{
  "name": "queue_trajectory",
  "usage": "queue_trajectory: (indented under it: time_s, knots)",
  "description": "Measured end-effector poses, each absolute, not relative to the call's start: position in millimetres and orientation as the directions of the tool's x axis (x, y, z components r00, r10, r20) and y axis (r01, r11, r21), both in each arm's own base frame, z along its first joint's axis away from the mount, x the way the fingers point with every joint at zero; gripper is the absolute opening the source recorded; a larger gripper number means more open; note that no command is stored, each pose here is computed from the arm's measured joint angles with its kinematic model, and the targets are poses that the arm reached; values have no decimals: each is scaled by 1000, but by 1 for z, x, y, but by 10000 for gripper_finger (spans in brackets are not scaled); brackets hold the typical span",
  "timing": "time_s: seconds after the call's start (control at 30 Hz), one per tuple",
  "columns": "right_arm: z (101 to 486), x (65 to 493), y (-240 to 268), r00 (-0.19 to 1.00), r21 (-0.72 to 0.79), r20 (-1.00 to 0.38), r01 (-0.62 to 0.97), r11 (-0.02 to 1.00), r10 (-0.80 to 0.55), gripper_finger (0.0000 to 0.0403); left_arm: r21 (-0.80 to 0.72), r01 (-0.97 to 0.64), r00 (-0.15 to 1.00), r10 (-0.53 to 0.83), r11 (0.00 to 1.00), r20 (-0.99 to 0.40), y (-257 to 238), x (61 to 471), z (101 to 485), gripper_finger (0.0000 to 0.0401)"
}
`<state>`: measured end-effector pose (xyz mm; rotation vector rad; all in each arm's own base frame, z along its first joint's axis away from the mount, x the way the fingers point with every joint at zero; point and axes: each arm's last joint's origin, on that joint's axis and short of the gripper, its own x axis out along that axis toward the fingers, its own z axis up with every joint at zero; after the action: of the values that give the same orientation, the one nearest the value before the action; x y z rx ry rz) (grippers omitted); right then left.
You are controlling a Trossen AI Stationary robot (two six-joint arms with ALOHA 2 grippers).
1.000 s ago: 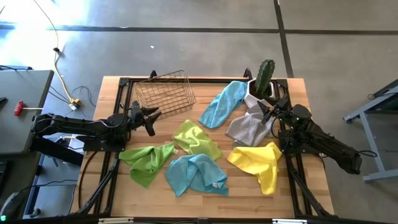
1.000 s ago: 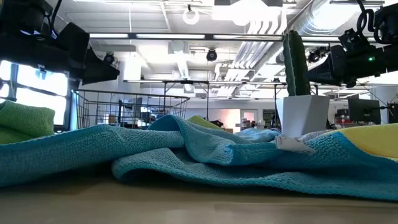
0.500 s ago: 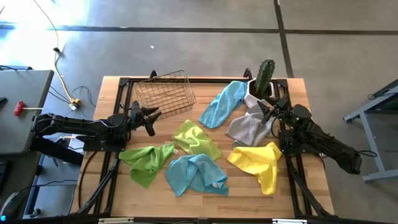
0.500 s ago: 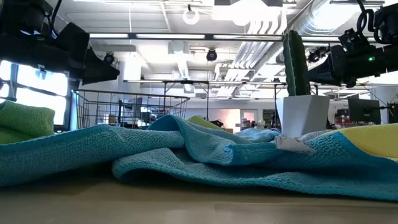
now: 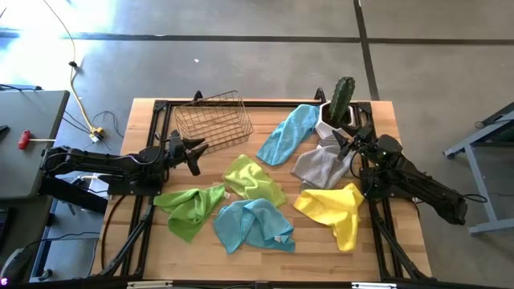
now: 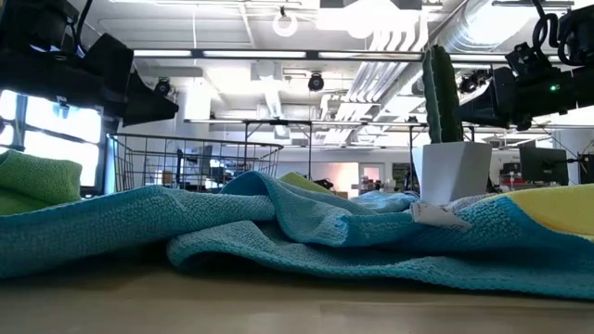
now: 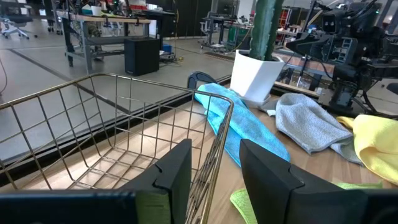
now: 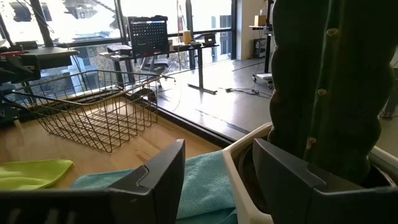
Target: Fold microfiber towels
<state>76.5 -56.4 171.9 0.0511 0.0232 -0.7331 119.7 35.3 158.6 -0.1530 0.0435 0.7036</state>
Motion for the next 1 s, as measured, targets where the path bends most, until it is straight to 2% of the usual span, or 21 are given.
queue_trajectory:
  time_s: [0.1, 0.2, 0.57, 0.9, 1.0]
  knots:
    - [172, 77, -56, 743, 42, -37, 669, 742, -668, 181, -126, -647, 762, 641, 752, -91, 35, 120, 159, 127]
    - [174, 77, -56, 743, 118, -13, 665, 737, -669, 181, -126, -647, 762, 641, 752, -91, 35, 120, 159, 127]
    - [197, 74, -55, 716, 356, 226, 570, 741, -660, 181, -125, -647, 762, 641, 752, -91, 35, 120, 159, 127]
    - [198, 75, -55, 722, 358, 230, 561, 747, -652, 181, -125, -648, 762, 641, 752, -91, 35, 120, 159, 127]
    - [198, 75, -55, 725, 403, 230, 536, 741, -650, 181, -125, -647, 762, 641, 752, -91, 35, 120, 159, 127]
